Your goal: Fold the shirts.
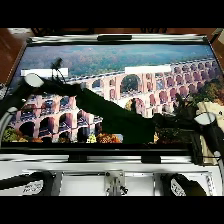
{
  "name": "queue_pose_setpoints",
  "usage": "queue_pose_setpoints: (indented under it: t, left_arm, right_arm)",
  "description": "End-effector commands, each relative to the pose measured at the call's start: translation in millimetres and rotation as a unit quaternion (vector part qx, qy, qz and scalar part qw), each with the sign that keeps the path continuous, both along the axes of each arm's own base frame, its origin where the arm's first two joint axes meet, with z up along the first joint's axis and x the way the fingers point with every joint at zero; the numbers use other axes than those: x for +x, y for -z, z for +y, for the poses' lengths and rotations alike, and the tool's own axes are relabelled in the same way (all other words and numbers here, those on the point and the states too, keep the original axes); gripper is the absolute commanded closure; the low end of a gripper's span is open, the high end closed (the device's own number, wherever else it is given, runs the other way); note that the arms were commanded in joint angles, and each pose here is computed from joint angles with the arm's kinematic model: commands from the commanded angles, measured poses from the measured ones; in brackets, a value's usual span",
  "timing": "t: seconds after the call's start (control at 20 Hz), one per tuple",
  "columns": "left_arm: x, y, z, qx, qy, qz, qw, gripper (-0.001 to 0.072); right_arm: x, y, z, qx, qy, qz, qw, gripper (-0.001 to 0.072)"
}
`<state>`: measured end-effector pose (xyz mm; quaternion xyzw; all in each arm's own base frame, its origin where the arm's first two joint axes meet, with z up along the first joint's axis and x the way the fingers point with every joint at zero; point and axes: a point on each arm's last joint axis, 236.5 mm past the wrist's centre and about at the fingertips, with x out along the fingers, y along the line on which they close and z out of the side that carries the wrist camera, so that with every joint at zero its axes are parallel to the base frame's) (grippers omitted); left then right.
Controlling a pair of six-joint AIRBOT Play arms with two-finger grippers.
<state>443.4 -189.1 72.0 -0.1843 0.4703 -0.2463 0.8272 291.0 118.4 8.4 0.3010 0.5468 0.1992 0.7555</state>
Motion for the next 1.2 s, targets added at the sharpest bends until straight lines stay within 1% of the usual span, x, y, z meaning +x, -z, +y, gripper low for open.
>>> queue_pose_setpoints:
  t: [0.0, 0.1, 0.15, 0.25, 0.3, 0.4, 0.5, 0.55, 0.6, 0.75, 0.8, 0.85, 0.9, 0.95, 1.0, 1.05, 1.1, 1.15]
  left_arm:
    - [17, -175, 49, -0.001, -0.032, -0.196, 0.980, 0.0677]
    - [-5, -296, 88, 0.004, -0.074, -0.326, 0.942, 0.0677]
    - [-25, -346, 106, 0.011, -0.094, -0.380, 0.920, 0.0677]
    - [-76, -422, 134, 0.031, -0.132, -0.465, 0.875, 0.0678]
    - [-98, -442, 144, 0.044, -0.146, -0.488, 0.859, 0.0678]
    - [-135, -460, 165, 0.082, -0.184, -0.507, 0.838, 0.0678]
    - [-163, -462, 182, 0.122, -0.221, -0.504, 0.826, 0.0677]
    - [-170, -456, 183, 0.135, -0.221, -0.493, 0.830, 0.0677]
    - [-173, -444, 181, 0.145, -0.214, -0.473, 0.842, 0.0677]
    - [-158, -378, 172, 0.130, -0.177, -0.367, 0.904, 0.0675]
    - [-149, -352, 171, 0.119, -0.170, -0.328, 0.922, 0.0674]
    - [-139, -326, 170, 0.109, -0.162, -0.294, 0.936, 0.0675]
    - [-130, -303, 167, 0.098, -0.155, -0.267, 0.946, 0.0665]
    - [-120, -281, 166, 0.084, -0.155, -0.245, 0.953, 0.0566]
    - [-111, -264, 164, 0.068, -0.161, -0.226, 0.958, 0.0370]
    - [-104, -252, 164, 0.052, -0.172, -0.209, 0.961, 0.0167]
    - [-100, -241, 164, 0.041, -0.181, -0.194, 0.963, 0.0058]
    - [-98, -231, 165, 0.039, -0.183, -0.181, 0.966, 0.0049]
  right_arm:
    - [2, -80, -27, -0.055, -0.099, -0.074, 0.991, 0.0650]
    - [10, -164, -39, -0.097, -0.113, -0.171, 0.974, 0.0650]
    - [14, -208, -45, -0.124, -0.104, -0.231, 0.959, 0.0650]
    - [13, -297, -51, -0.177, -0.066, -0.356, 0.915, 0.0650]
    - [6, -334, -51, -0.197, -0.049, -0.406, 0.891, 0.0650]
    - [-15, -377, -52, -0.227, -0.022, -0.459, 0.858, 0.0650]
    - [-35, -390, -51, -0.234, -0.002, -0.468, 0.852, 0.0650]
    - [-42, -388, -48, -0.228, -0.001, -0.461, 0.858, 0.0650]
    - [-47, -381, -44, -0.221, -0.007, -0.445, 0.868, 0.0650]
    - [-48, -365, -41, -0.200, -0.013, -0.405, 0.892, 0.0650]
    - [-42, -367, -36, -0.177, -0.014, -0.404, 0.897, 0.0650]
    - [-34, -374, -27, -0.141, -0.016, -0.413, 0.900, 0.0650]
    - [-24, -385, -15, -0.093, -0.022, -0.426, 0.900, 0.0650]
    - [-12, -400, -4, -0.034, -0.025, -0.440, 0.897, 0.0650]
    - [0, -413, 6, 0.019, -0.026, -0.448, 0.893, 0.0650]
    - [15, -419, 15, 0.056, -0.025, -0.451, 0.890, 0.0650]
    - [32, -416, 29, 0.079, -0.031, -0.445, 0.891, 0.0650]
    - [48, -404, 51, 0.092, -0.047, -0.432, 0.896, 0.0650]
